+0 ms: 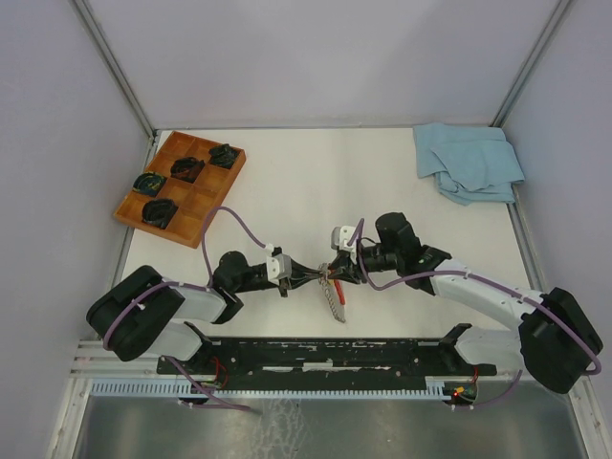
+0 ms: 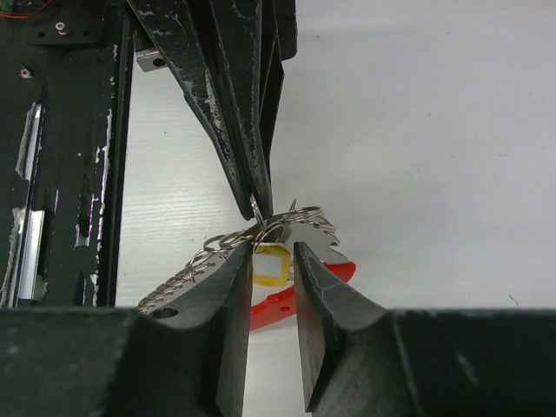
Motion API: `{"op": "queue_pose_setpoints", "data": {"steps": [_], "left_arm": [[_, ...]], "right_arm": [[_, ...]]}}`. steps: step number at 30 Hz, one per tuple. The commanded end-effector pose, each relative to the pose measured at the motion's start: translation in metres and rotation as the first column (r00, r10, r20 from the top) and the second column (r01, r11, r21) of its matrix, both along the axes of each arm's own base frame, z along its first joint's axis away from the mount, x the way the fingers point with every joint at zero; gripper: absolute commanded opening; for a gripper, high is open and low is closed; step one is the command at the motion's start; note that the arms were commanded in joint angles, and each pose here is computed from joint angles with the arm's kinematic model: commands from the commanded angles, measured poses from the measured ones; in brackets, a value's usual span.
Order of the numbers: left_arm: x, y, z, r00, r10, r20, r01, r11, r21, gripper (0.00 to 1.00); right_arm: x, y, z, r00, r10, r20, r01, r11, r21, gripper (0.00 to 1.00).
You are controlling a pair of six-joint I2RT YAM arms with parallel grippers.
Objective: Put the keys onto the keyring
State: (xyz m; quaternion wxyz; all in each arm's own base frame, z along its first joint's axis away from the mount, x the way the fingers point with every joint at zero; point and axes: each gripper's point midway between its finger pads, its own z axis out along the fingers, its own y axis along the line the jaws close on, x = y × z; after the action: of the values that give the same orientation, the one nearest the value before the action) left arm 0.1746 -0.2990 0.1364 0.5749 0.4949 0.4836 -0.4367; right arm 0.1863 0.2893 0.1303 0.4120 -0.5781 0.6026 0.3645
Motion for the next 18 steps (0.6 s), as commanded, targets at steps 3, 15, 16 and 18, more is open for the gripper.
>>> {"op": "queue_pose_setpoints", "data": {"steps": [3,15,16,18], "left_arm": [[0.004,-0.005,0.026,0.999,-0.005,0.049,0.008,0.998,-0.07,0.03],[0.001,-0.003,0.028,0.998,-0.01,0.058,0.015,0.997,-0.074,0.03],[0.001,-0.003,0.028,0.998,-0.012,0.06,0.016,0.997,-0.071,0.03],[0.001,-0.004,0.026,0.998,-0.014,0.067,0.018,0.998,-0.06,0.03]], "right_arm": [[0.0,0.009,0.012,1.0,0.024,-0.011,-0.023,0.998,0.059,0.29],[0.004,0.014,0.02,0.988,-0.066,-0.143,0.078,0.994,0.08,0.01],[0.006,0.014,0.022,0.982,-0.087,-0.166,0.101,0.992,0.081,0.01],[0.009,0.015,0.026,0.963,-0.139,-0.23,0.161,0.984,0.08,0.01]]}}
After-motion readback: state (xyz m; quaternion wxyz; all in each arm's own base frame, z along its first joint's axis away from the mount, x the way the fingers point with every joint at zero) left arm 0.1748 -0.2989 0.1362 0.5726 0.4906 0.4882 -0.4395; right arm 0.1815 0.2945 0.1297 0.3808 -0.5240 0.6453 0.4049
